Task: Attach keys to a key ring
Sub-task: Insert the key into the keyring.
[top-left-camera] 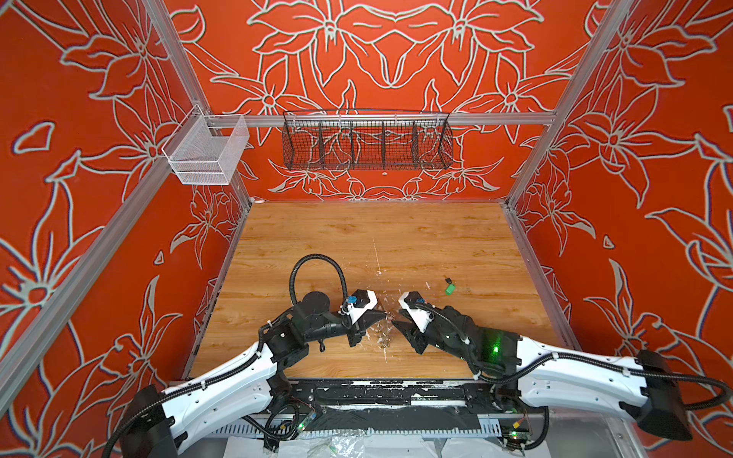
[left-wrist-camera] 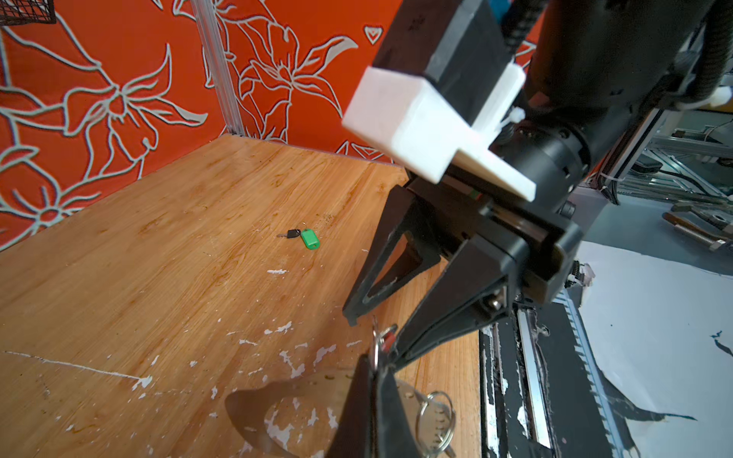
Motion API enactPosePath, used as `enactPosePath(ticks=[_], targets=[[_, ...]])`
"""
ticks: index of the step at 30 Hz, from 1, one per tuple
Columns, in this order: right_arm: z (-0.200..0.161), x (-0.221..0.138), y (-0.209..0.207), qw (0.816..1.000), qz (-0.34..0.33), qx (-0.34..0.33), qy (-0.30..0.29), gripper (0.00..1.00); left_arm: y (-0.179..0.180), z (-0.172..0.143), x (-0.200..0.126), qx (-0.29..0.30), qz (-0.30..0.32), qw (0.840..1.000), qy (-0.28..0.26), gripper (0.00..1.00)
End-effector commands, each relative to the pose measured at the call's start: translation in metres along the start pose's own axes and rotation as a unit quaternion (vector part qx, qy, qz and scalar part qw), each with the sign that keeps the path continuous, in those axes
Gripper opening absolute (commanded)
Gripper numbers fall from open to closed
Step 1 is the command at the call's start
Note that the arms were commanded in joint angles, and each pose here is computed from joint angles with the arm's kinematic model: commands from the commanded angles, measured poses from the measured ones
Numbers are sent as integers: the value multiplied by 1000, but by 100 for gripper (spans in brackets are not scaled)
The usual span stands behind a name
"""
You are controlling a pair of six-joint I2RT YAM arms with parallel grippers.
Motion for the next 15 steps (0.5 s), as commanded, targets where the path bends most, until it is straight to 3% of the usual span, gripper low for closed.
enactPosePath(ticks=[1,9,13,15], targets=[[16,-5,6,999,31,-12,-32,41,-1,17,-2,15,-4,1000,-26,0],[21,-14,7,996,54,-21,-62,48,-3,16,1,21,-27,999,-23,0],[22,-10,8,997,53,-26,-59,47,-5,17,1,25,-42,998,-25,0],[24,-9,9,996,54,-29,-58,42,-7,18,0,27,-49,998,-27,0]])
Point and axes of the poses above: each gripper's point midway between its finger pads, its own x axis out along the fingers, its own y axis along the line the jaws close on, z = x × y, the point moved 9 cm from there along -x, back along the fingers, and after that the axes turned 3 degrees about -x, right-handed, at the moved point
